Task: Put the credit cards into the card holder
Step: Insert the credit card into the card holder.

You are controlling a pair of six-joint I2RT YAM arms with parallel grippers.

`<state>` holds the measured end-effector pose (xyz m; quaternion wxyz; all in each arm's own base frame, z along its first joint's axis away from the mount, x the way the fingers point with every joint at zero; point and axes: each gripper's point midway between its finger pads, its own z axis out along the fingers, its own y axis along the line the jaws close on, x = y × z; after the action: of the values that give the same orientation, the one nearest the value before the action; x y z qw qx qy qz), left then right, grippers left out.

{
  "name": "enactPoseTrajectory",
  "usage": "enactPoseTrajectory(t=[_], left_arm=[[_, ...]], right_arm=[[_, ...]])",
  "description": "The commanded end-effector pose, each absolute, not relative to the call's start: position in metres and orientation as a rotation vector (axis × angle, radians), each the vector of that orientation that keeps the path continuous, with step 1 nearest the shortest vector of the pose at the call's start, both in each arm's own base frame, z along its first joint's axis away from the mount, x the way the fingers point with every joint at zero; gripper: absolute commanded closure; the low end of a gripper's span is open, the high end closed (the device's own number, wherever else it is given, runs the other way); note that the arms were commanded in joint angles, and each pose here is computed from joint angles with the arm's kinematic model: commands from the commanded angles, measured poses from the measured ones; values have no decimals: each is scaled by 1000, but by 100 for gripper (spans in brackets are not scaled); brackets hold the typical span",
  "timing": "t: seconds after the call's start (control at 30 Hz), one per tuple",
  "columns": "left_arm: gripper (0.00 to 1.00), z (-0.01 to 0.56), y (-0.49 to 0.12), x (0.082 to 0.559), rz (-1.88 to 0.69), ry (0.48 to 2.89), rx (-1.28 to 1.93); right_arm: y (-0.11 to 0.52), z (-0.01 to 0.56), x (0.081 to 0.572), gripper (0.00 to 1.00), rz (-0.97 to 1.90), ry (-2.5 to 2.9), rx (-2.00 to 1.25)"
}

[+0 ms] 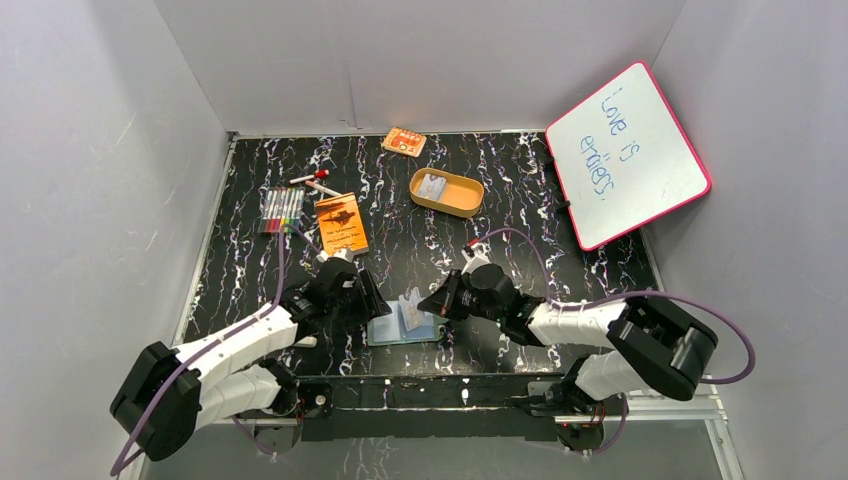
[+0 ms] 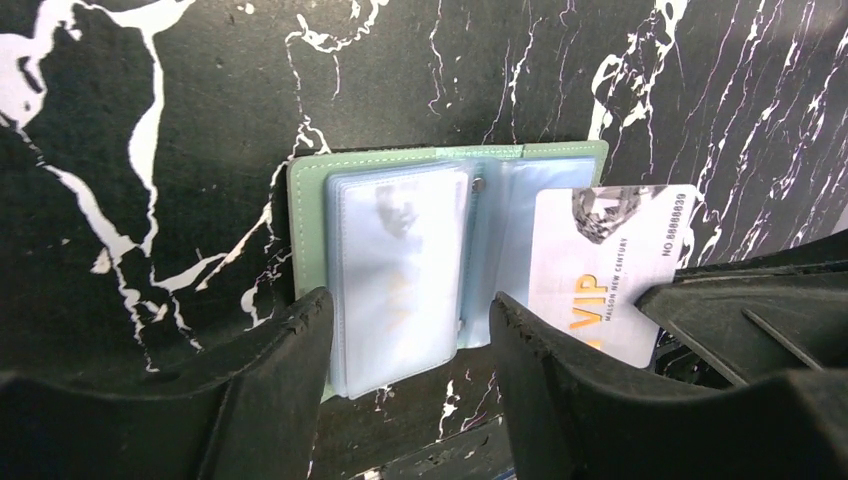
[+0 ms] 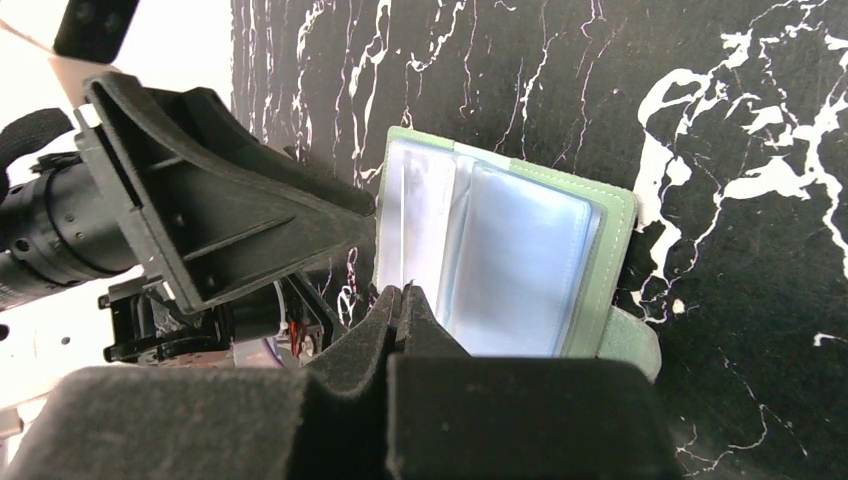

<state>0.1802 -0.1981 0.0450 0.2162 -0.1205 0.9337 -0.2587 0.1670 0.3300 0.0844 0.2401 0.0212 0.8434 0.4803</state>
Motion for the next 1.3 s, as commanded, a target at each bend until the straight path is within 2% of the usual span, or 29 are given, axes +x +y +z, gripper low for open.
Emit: enactPoseTrajectory(t=[0.0,0.13,0.3,0.83,1.27], left_arm=[[43,54,-183,178,-618,2587,-322],[45,49,-176,176,-589,2583,-342],[53,33,-173,171,-556,2622,-370],[57,14,-169,164,-535,2657,-412],[65,8,-167,158,-549,2662,-437]], right_arm=[[341,96,174,100,1362,2231,83],[346,90,174,100,1360,2243,68],[348,81,171,100,1353,2266,73],[351,64,162,100,1338,2319,104],[352,47,162,100,1303,2336,235]])
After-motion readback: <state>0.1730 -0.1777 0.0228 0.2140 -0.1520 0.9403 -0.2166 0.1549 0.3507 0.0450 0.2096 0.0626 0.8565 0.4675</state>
